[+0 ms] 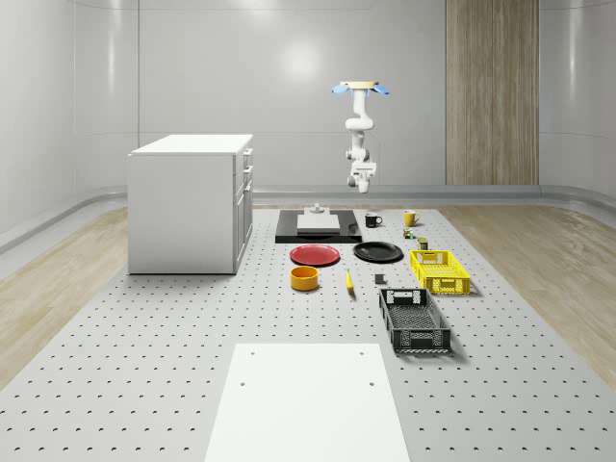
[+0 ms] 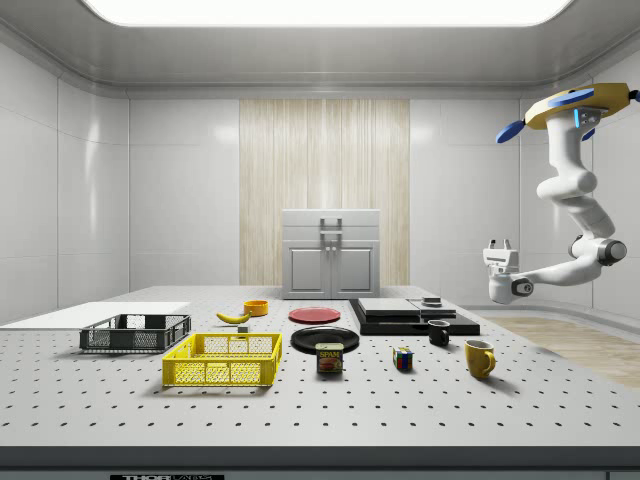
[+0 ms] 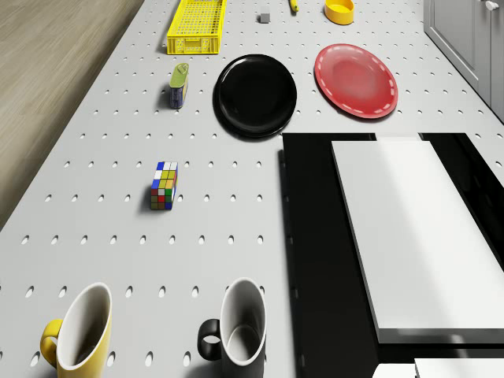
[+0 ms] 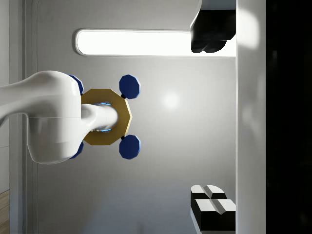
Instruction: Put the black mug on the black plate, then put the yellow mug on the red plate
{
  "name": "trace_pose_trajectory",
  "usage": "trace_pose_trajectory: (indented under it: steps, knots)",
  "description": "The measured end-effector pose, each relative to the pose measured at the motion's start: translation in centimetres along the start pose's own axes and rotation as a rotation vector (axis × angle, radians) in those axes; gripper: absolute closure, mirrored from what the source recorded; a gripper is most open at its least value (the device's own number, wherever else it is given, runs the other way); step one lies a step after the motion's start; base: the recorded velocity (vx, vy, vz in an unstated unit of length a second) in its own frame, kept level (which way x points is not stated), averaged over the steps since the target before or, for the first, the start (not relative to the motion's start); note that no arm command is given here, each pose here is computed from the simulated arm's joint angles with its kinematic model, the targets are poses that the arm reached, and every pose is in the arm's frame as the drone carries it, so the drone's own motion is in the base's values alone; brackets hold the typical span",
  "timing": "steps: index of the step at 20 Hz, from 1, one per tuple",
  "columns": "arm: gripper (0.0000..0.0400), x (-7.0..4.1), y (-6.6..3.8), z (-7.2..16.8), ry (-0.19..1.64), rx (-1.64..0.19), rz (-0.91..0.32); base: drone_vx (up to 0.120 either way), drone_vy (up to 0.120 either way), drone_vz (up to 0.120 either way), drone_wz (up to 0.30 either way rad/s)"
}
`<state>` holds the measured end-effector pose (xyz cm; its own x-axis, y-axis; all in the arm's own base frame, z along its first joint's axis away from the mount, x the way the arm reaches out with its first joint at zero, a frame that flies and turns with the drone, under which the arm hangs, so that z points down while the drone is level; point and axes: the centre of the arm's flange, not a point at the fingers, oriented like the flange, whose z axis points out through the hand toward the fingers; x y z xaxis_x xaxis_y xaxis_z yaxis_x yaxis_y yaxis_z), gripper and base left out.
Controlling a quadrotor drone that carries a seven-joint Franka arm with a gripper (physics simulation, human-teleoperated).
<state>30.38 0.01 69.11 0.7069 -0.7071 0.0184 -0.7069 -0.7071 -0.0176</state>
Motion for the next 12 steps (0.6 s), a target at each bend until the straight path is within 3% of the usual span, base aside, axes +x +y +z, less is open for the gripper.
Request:
trace_pose_trajectory:
  steps: [12]
  knots:
    - [0.0, -0.09, 0.03, -0.03, 0.009, 0.004, 0.0, 0.0, 0.0, 0.0, 0.0]
